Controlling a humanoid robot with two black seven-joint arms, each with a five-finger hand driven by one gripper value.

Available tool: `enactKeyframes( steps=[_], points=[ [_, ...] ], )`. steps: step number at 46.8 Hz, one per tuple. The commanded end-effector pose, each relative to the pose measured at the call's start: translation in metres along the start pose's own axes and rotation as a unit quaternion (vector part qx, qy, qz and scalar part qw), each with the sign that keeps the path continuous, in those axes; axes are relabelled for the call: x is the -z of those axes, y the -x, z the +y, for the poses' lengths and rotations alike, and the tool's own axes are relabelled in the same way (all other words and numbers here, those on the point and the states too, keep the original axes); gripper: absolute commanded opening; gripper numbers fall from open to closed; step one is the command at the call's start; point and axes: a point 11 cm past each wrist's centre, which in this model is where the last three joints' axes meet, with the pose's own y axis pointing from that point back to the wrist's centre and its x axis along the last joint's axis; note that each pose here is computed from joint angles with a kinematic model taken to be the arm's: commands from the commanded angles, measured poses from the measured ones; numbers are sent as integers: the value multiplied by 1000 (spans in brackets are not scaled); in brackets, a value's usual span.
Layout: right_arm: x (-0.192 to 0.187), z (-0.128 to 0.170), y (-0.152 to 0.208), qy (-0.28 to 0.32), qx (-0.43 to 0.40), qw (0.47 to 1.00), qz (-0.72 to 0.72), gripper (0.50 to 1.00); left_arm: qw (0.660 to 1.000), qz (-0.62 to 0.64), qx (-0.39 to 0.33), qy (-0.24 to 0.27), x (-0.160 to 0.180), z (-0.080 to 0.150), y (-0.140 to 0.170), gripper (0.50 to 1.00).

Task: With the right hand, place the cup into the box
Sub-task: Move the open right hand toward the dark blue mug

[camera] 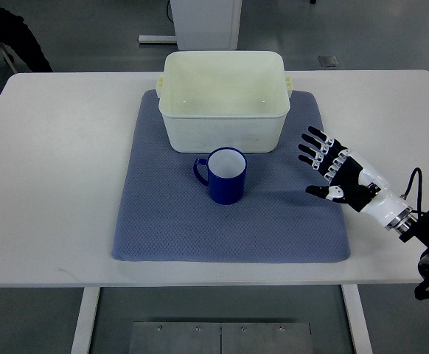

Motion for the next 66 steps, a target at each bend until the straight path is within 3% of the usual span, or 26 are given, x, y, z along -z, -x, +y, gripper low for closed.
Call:
enactKeyframes(
  steps=[1, 28, 66],
  points=[
    [-3, -2, 2, 6, 0, 1000, 6, 1000, 1000, 0, 0, -1, 0, 0, 0, 1000],
    [-12, -43, 46, 3, 29, 999, 24, 998, 1000, 0, 1, 0, 0, 0, 1, 1000],
    [-35, -71, 89, 6, 12, 999, 51, 995, 1000, 0, 0, 0, 0, 0, 0, 1000]
  ],
)
